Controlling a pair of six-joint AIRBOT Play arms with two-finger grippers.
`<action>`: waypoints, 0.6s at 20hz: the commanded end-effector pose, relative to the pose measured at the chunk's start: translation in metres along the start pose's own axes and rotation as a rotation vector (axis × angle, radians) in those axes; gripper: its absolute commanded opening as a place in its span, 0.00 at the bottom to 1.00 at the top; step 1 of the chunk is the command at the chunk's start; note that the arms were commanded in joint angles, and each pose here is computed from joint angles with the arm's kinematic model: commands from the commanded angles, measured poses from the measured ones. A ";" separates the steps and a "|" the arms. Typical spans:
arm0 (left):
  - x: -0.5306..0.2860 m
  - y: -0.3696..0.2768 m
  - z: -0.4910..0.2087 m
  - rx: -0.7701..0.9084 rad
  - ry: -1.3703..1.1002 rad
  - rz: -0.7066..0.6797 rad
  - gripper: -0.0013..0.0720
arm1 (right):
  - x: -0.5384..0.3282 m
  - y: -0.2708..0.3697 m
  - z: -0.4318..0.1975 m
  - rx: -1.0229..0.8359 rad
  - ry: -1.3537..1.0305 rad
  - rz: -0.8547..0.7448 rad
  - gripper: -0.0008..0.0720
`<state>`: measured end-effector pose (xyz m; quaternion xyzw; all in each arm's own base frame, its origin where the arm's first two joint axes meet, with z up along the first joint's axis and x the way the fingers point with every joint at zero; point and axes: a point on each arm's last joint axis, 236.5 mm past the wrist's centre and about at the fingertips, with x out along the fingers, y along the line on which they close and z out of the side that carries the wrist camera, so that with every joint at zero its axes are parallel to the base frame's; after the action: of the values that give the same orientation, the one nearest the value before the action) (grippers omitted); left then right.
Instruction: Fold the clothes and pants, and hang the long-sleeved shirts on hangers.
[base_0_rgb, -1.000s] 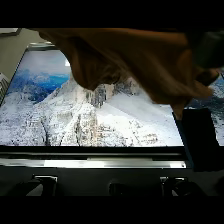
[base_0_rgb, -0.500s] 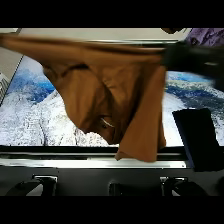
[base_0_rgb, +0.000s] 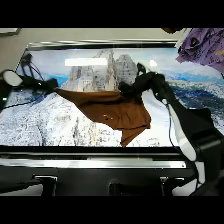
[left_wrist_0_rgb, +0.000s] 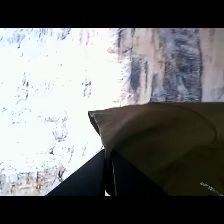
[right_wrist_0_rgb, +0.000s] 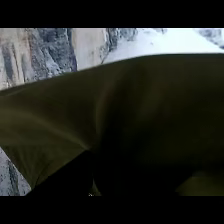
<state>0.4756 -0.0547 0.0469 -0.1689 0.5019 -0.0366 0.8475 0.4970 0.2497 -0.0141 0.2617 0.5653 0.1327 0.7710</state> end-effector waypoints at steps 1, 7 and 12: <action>0.053 0.020 -0.016 -0.033 0.064 0.028 0.04 | 0.036 -0.008 -0.016 0.094 0.082 0.033 0.27; 0.051 0.022 -0.014 -0.036 0.065 0.029 0.04 | -0.052 -0.007 0.001 -0.008 0.065 0.057 0.74; 0.044 0.025 -0.013 -0.043 0.079 0.032 0.04 | -0.164 -0.112 -0.013 -0.068 0.081 -0.169 0.74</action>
<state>0.4856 -0.0475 -0.0043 -0.1765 0.5335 -0.0203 0.8270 0.4635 0.1419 0.0466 0.2230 0.5834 0.1304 0.7700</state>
